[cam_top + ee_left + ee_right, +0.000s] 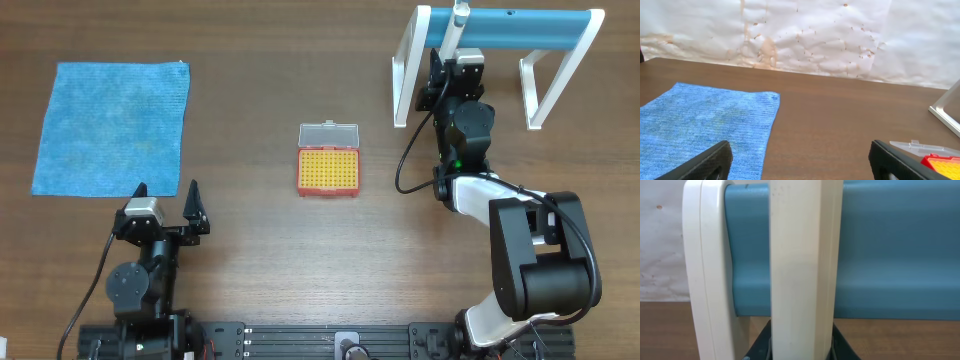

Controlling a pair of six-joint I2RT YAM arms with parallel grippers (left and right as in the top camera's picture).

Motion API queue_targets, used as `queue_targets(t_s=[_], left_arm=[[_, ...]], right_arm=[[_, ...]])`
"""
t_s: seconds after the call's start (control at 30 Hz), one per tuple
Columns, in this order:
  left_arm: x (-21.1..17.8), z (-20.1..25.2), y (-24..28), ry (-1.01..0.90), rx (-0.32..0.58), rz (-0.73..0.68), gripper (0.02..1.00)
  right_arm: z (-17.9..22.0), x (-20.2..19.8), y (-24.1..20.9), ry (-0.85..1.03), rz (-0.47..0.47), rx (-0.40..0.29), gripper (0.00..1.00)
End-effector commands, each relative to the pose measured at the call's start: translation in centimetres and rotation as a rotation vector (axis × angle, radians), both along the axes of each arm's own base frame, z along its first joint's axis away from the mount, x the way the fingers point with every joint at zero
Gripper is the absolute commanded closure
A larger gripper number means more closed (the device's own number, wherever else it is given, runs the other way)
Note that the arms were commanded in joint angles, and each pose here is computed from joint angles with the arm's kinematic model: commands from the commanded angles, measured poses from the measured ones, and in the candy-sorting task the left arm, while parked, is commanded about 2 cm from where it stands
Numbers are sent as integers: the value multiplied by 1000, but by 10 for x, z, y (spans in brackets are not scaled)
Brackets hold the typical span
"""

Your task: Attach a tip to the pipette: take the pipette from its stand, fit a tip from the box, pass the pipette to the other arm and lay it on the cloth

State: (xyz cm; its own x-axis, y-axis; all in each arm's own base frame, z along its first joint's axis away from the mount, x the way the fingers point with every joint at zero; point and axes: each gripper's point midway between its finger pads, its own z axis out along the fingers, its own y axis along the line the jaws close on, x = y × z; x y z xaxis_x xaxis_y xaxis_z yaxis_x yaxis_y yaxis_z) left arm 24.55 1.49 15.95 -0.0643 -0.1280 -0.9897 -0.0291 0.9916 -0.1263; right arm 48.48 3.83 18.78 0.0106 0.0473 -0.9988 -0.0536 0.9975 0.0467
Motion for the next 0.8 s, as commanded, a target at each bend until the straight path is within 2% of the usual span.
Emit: queue_targets(t_s=[0.03, 0.27, 0.5, 0.63, 0.7, 0.8], left_arm=[[0, -1, 3, 1, -8, 14, 137], [0, -1, 3, 1, -8, 14, 137], [0, -1, 3, 1, -8, 14, 137], [0, -1, 3, 1, -8, 14, 137], [0, -1, 3, 1, -8, 14, 137], [0, -1, 3, 1, -8, 14, 137]], right_arm=[[28, -1, 4, -66, 8, 7, 919], [47, -22, 5, -53, 14, 6, 919], [77, -42, 28, -99, 70, 13, 919], [91, -66, 75, -143, 189, 27, 919], [94, -90, 116, -199, 332, 40, 919], [88, -108, 145, -243, 439, 49, 919]])
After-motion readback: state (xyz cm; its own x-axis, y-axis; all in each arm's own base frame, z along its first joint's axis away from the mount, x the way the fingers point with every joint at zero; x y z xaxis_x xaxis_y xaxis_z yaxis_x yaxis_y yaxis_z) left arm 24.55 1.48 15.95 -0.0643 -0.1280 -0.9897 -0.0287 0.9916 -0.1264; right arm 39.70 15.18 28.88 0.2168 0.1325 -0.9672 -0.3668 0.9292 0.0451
